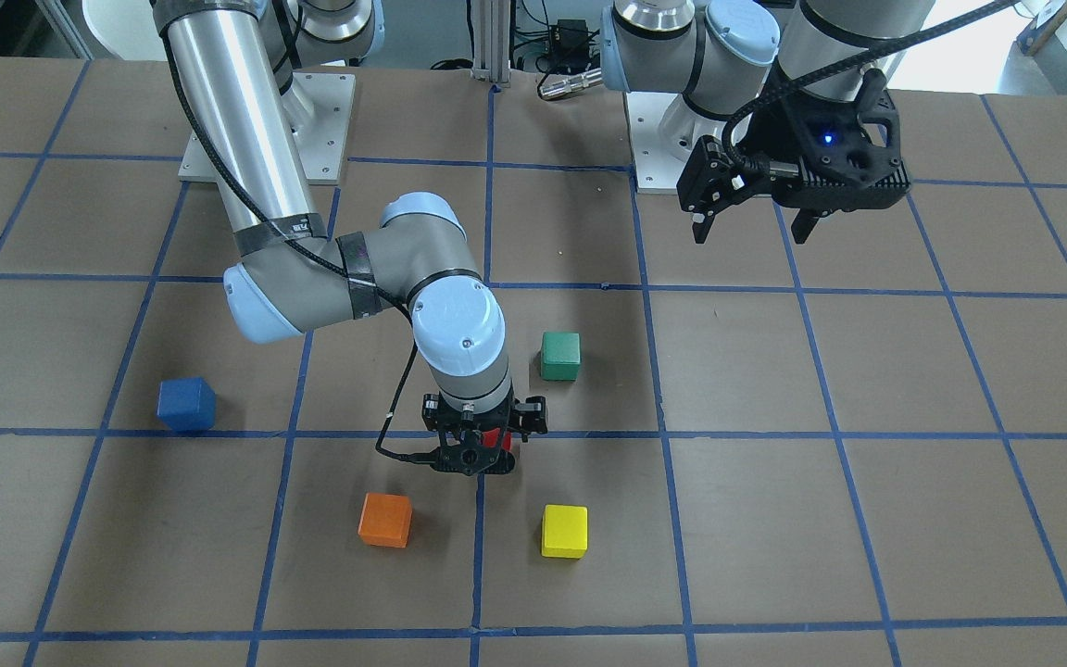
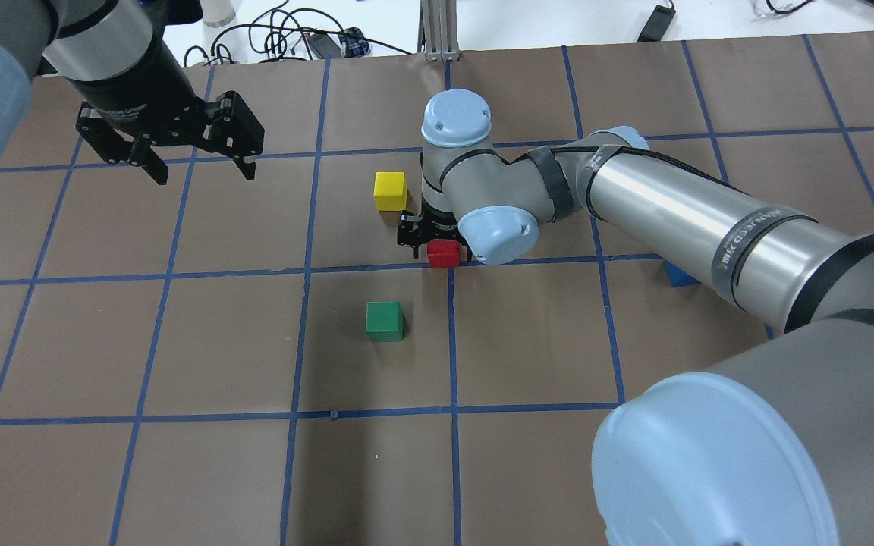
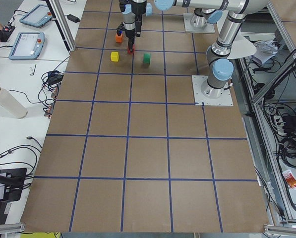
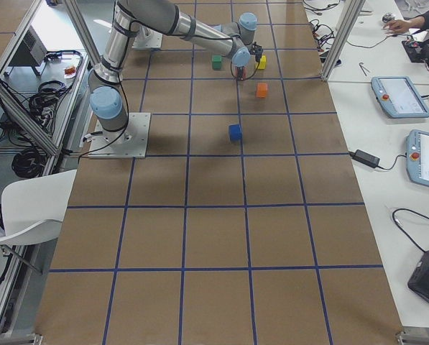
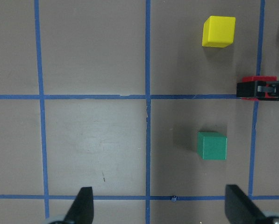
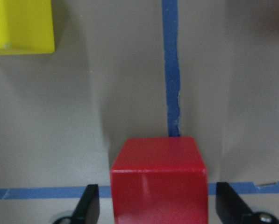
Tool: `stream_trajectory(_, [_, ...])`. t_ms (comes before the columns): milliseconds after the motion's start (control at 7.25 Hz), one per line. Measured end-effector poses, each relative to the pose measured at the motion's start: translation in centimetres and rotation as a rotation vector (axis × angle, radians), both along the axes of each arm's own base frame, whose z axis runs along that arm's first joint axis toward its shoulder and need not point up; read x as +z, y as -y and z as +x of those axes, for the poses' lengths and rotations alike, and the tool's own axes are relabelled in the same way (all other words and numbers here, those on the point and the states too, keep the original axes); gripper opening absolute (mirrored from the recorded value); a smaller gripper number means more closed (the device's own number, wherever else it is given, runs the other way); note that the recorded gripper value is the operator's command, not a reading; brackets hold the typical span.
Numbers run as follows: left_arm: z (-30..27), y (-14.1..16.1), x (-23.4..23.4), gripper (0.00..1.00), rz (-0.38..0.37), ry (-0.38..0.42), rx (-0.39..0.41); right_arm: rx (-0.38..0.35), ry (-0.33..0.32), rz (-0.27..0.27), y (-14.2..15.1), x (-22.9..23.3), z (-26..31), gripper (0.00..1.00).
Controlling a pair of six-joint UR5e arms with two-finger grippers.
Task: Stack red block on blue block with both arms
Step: 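Lower the right gripper over the red cube while the left gripper holds still, then close the right gripper on the red cube and lift it, then carry the red cube with the right gripper above the blue cube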
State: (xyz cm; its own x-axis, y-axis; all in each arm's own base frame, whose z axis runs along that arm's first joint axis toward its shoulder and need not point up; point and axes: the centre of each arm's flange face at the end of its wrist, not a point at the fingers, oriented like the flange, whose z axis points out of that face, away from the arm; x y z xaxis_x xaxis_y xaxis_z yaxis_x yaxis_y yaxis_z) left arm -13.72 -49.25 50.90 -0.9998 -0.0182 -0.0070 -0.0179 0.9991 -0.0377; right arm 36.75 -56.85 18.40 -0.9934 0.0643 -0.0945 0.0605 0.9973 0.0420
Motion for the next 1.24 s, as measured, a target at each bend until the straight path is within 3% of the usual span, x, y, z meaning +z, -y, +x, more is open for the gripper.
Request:
stream_trajectory(414, [-0.1, 0.0, 0.3, 1.0, -0.007, 0.0, 0.001, 0.004, -0.002, -0.002, 0.7, 2.2, 0.2, 0.0])
stream_trajectory(690, [-0.1, 0.4, 0.4, 1.0, -0.018, -0.002, 0.001, 0.043, -0.022, 0.02, 1.9, 8.3, -2.1, 0.0])
stream_trajectory(966, [-0.1, 0.3, 0.5, 1.0, -0.021, -0.003, 0.001, 0.006, -0.03, 0.045, 3.4, 13.7, -9.2, 0.0])
stream_trajectory(1241, [-0.1, 0.4, 0.7, 1.0, -0.027, -0.006, 0.002, 0.003, -0.028, 0.081, 4.1, 15.9, -17.6, 0.0])
